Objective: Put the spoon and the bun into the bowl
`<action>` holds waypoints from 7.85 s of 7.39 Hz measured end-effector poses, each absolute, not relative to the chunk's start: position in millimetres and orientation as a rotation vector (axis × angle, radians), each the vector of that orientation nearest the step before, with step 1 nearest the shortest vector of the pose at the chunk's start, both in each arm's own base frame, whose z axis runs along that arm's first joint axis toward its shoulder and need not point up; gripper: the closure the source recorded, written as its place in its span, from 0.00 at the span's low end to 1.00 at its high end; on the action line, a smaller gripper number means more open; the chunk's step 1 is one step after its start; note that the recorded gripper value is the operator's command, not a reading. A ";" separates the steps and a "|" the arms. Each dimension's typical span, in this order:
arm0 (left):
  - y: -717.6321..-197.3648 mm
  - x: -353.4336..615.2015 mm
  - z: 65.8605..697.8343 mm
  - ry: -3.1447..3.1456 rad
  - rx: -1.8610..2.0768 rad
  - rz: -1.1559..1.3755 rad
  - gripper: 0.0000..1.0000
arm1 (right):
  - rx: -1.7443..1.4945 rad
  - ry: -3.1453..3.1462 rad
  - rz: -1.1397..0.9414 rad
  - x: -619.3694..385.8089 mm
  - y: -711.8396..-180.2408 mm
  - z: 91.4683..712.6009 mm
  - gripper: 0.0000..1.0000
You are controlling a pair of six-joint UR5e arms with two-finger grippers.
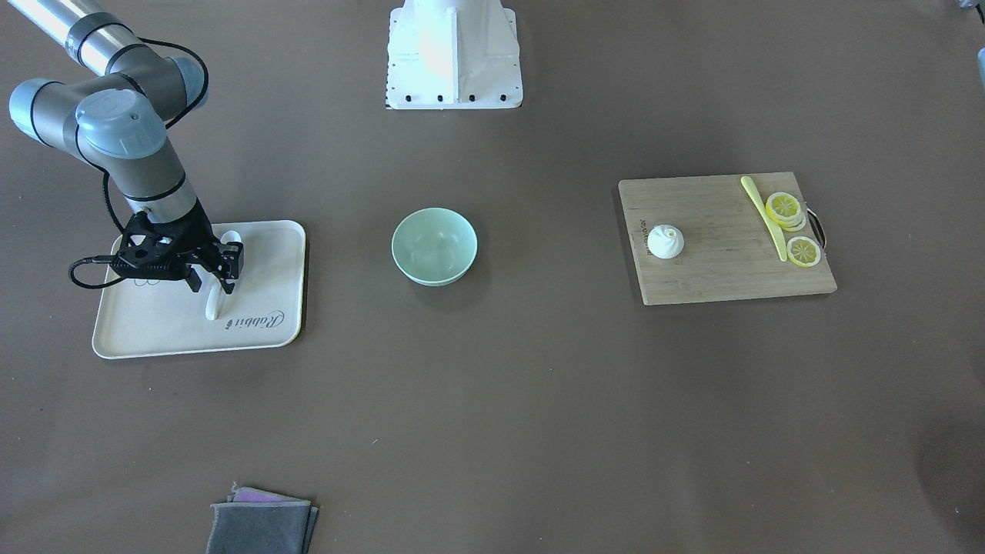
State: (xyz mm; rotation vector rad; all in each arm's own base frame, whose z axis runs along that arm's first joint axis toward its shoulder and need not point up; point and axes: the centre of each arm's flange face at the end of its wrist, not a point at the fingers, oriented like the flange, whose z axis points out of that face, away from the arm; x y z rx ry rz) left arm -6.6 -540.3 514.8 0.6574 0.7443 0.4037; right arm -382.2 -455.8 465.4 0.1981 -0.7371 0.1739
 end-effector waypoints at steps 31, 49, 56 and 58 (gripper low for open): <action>-461.4 308.3 428.6 0.995 0.470 0.219 0.03 | 0.125 -0.742 -0.122 -58.2 -493.3 452.7 0.00; -377.6 581.4 195.4 1.229 0.593 0.037 0.31 | 0.089 -0.778 -0.154 34.2 -443.7 552.4 0.00; -383.7 599.4 172.4 1.230 0.614 0.009 0.03 | 0.081 -0.782 -0.137 38.2 -439.6 556.8 0.00; -383.5 599.1 171.1 1.232 0.615 0.008 0.03 | 0.079 -0.783 -0.136 38.5 -439.5 557.1 0.00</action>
